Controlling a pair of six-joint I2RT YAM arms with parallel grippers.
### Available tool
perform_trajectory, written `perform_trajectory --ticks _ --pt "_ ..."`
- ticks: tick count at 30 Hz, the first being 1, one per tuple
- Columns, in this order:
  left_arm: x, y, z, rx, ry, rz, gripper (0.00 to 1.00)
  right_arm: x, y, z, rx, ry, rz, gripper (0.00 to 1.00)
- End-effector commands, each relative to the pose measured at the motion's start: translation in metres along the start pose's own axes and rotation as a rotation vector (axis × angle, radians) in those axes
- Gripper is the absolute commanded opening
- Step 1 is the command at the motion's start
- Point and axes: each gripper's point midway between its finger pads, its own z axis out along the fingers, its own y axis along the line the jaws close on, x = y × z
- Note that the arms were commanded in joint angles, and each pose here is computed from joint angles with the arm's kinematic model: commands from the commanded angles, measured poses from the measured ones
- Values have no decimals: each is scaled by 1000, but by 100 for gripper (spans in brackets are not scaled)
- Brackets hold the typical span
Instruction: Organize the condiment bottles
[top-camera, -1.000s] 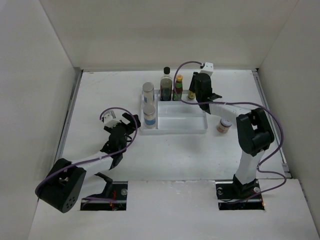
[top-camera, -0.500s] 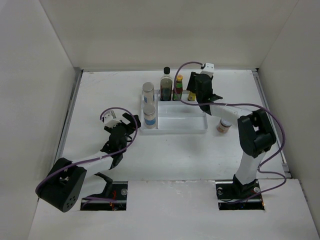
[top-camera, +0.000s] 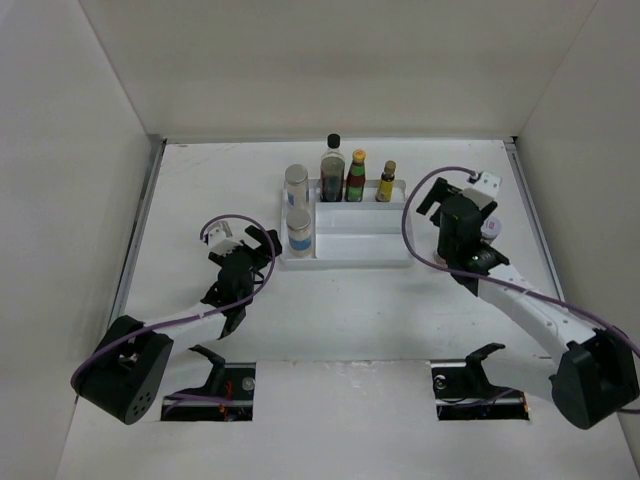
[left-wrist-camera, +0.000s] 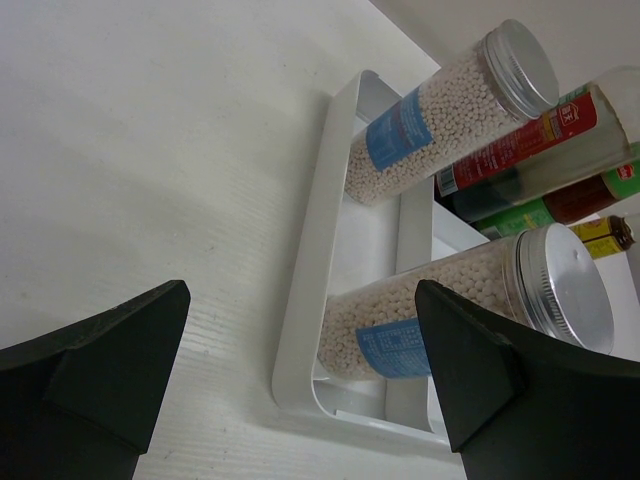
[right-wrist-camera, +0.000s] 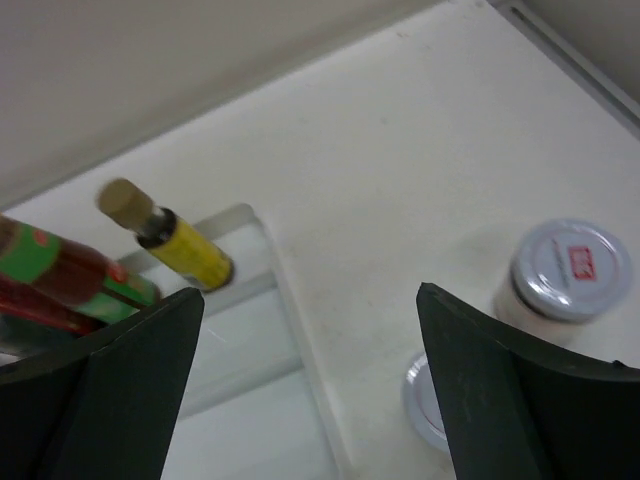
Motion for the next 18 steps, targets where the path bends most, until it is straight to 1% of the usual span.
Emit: perform_trajectory --ticks 1,5,9,12,15,18 --pt "-16 -19 3 50 -42 -47 100 41 -61 -15 196 104 -59 96" --pt "-13 -19 4 48 -29 -44 100 61 -86 -20 241 167 -37 99" --pt "-11 -19 4 47 -26 -46 100 82 -89 -12 240 234 -33 100" --pt "-12 -21 3 53 -26 -47 100 94 -76 1 196 269 -27 97" --pt "-11 -21 3 55 -25 -47 100 94 -67 13 167 264 -7 94" --pt "-9 -20 4 50 -18 -42 100 100 -74 25 196 275 -19 90"
